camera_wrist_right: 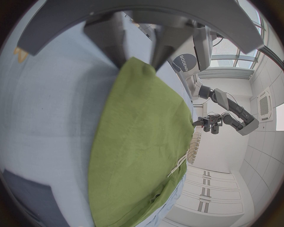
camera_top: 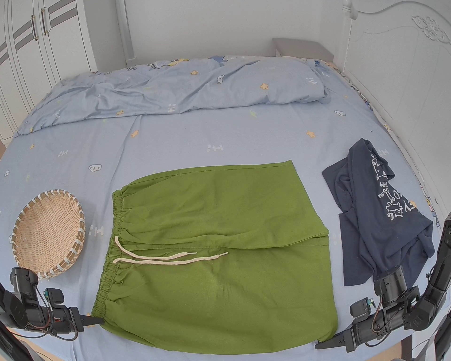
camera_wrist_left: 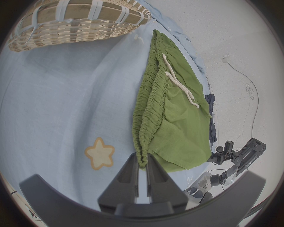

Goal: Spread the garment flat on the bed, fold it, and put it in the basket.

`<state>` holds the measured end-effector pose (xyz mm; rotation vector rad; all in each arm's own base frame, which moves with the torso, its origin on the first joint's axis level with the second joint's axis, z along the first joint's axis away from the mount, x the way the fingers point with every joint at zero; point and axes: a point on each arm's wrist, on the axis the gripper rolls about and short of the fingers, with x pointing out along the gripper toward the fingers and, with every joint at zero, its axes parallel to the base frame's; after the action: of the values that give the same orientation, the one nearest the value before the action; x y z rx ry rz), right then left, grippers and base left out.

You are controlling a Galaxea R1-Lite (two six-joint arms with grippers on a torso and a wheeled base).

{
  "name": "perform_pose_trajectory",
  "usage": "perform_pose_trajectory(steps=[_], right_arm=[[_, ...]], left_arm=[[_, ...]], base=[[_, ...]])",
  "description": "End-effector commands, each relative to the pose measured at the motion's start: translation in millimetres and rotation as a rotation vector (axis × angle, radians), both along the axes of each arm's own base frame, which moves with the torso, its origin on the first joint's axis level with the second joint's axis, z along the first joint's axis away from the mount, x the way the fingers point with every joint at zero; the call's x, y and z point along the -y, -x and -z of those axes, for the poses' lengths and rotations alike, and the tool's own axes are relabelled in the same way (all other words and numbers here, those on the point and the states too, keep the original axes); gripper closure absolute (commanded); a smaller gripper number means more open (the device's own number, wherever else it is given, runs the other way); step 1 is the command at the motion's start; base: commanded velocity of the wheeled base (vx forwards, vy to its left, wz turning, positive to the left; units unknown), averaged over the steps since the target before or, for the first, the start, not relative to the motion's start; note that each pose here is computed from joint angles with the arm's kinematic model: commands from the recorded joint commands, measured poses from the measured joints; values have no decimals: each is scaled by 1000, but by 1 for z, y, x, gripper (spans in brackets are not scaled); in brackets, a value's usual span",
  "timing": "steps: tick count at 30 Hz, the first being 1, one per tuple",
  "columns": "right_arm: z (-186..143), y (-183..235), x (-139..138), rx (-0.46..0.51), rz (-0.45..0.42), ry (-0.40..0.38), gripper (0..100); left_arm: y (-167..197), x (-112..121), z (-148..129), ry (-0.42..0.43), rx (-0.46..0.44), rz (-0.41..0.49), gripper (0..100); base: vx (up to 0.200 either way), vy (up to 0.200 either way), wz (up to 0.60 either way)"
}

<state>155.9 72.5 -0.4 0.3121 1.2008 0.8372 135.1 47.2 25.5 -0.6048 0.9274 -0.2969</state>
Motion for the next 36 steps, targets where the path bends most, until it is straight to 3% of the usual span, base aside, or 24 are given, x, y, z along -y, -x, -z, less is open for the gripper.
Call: perform_pose_trajectory(steps=[1,8,30,31,36], right_arm=[[1,2,0,-6,-4,-5,100],[-3,12,8,-31,20,3,100],[-12,25,21,-84,70,30,100],[-12,25,20,-82,68,30,0],[-12,24,20,-81,69,27,0]], left_arm=[[0,-1,-1,0,2,-5,100],[5,-4,0,5,-10,-48,100],[9,-1,5,18,-42,-31,100],[8,-1,5,17,-42,-29,100],[8,-1,5,18,-44,-28,100]], base=[[0,0,0],[0,0,0],[0,0,0],[0,0,0],[0,0,0]])
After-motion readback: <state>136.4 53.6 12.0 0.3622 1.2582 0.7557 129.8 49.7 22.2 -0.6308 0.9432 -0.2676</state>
